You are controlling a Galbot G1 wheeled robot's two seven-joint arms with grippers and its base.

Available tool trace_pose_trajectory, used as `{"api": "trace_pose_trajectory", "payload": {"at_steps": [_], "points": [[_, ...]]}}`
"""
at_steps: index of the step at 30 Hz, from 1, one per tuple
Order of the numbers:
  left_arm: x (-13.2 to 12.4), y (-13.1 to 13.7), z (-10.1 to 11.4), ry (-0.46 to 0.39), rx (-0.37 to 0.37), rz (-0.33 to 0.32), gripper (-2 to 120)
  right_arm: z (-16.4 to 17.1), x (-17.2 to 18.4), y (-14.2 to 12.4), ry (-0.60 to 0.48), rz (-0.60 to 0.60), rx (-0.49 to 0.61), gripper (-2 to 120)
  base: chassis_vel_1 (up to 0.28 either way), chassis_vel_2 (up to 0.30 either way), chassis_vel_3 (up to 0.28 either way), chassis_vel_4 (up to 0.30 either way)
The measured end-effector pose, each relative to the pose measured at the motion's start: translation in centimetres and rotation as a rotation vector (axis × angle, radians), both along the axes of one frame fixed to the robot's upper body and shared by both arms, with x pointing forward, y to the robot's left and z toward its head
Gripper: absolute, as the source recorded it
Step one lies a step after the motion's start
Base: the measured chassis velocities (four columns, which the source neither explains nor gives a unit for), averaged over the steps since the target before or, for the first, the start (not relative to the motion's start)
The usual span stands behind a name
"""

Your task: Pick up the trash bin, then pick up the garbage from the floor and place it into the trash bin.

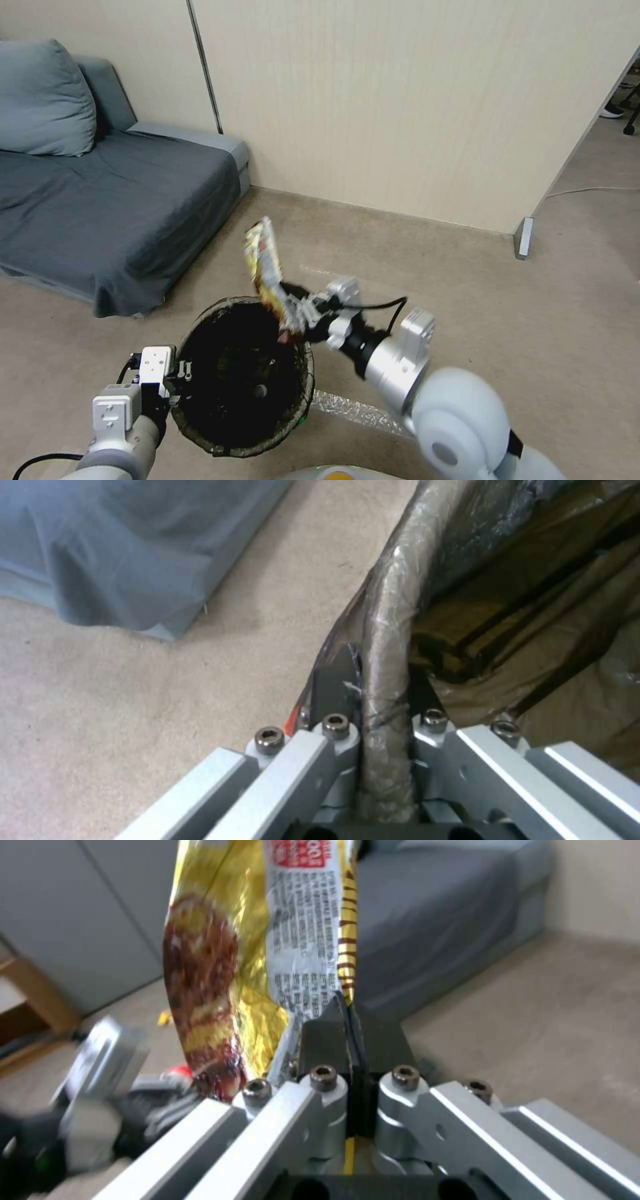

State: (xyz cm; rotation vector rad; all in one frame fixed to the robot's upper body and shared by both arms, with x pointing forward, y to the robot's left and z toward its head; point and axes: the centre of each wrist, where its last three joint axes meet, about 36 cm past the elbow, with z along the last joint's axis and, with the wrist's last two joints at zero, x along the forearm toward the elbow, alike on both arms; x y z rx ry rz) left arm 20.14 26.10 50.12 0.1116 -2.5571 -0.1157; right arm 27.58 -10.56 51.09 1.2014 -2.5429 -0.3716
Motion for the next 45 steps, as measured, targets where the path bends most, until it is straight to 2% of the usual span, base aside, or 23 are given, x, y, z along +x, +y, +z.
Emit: {"api": "trace_pose_trajectory", "payload": {"at_steps": [6,13,17,19,20,22,24,27,28,31,32,34,35,36,39,41,43,44,45], "points": [[0.0,-0.1,0.0,0.000,0.000,-0.001,0,-1.6,-1.4,1.1,0.038,0.063,-0.053,0,0.000,0.000,0.000,0.000],[0.0,-0.1,0.0,0.000,-0.002,0.002,0,-3.2,-2.2,2.3,0.063,0.078,-0.106,0,0.000,0.000,0.000,0.000],[0.0,-0.1,0.0,0.000,-0.002,0.002,0,-3.4,-2.4,2.7,0.073,0.078,-0.115,7,0.000,0.000,0.000,0.000],[0.0,-0.1,0.0,0.000,-0.002,0.002,0,-3.4,-2.4,2.7,0.079,0.078,-0.123,18,0.000,0.000,0.000,0.000],[0.0,-0.1,0.0,0.000,-0.002,0.002,0,-3.4,-2.4,2.7,0.079,0.078,-0.123,18,0.000,0.000,0.000,0.000],[0.0,-0.1,0.0,0.000,-0.003,0.002,0,-3.6,-2.4,2.7,0.083,0.076,-0.131,28,0.000,0.000,0.000,0.000],[0.0,-0.1,0.0,0.000,-0.003,0.002,0,-3.6,-2.4,2.7,0.084,0.073,-0.134,32,0.000,0.000,0.000,0.000],[0.1,-0.1,0.0,-0.001,-0.004,0.000,0,-3.5,-2.5,2.4,0.081,0.063,-0.145,48,0.000,0.000,0.000,0.000],[0.1,-0.1,0.0,-0.001,-0.004,0.000,0,-3.5,-2.5,2.4,0.081,0.063,-0.145,48,0.000,0.000,0.000,0.000],[0.1,-0.1,0.0,0.000,-0.005,-0.001,0,-3.0,-2.6,2.2,0.072,0.061,-0.142,64,0.000,0.000,0.000,0.000],[0.1,-0.1,0.0,0.000,-0.005,-0.001,0,-3.0,-2.6,2.2,0.072,0.061,-0.142,64,0.000,0.000,0.000,0.000],[0.1,-0.1,0.0,0.001,-0.005,-0.001,0,-2.8,-2.7,2.0,0.067,0.059,-0.140,70,0.000,0.000,0.000,0.000],[0.0,-0.1,0.0,0.001,-0.005,-0.001,0,-2.5,-2.7,1.8,0.063,0.054,-0.138,77,0.000,0.000,0.000,0.000],[0.0,-0.1,0.0,0.001,-0.005,-0.001,0,-2.5,-2.7,1.8,0.063,0.054,-0.138,77,0.000,0.000,0.000,0.000],[0.1,0.0,0.0,0.003,-0.005,-0.004,0,-1.5,-2.6,0.7,0.021,0.029,-0.106,92,0.000,0.000,0.000,0.000],[0.1,0.0,0.0,0.003,-0.004,-0.004,0,-1.2,-2.6,0.2,0.001,0.017,-0.089,95,0.000,0.000,0.000,0.000],[0.1,0.0,0.0,0.004,-0.004,-0.006,0,0.3,-2.2,-1.7,-0.092,-0.038,-0.020,100,0.000,0.000,0.000,0.000],[0.1,0.0,0.0,0.004,-0.004,-0.006,0,0.3,-2.2,-1.7,-0.092,-0.038,-0.020,100,0.000,0.000,0.000,0.000],[0.1,0.0,0.0,0.004,-0.003,-0.006,0,1.0,-2.1,-2.8,-0.141,-0.069,0.007,100,0.000,0.000,0.000,0.000]]}}
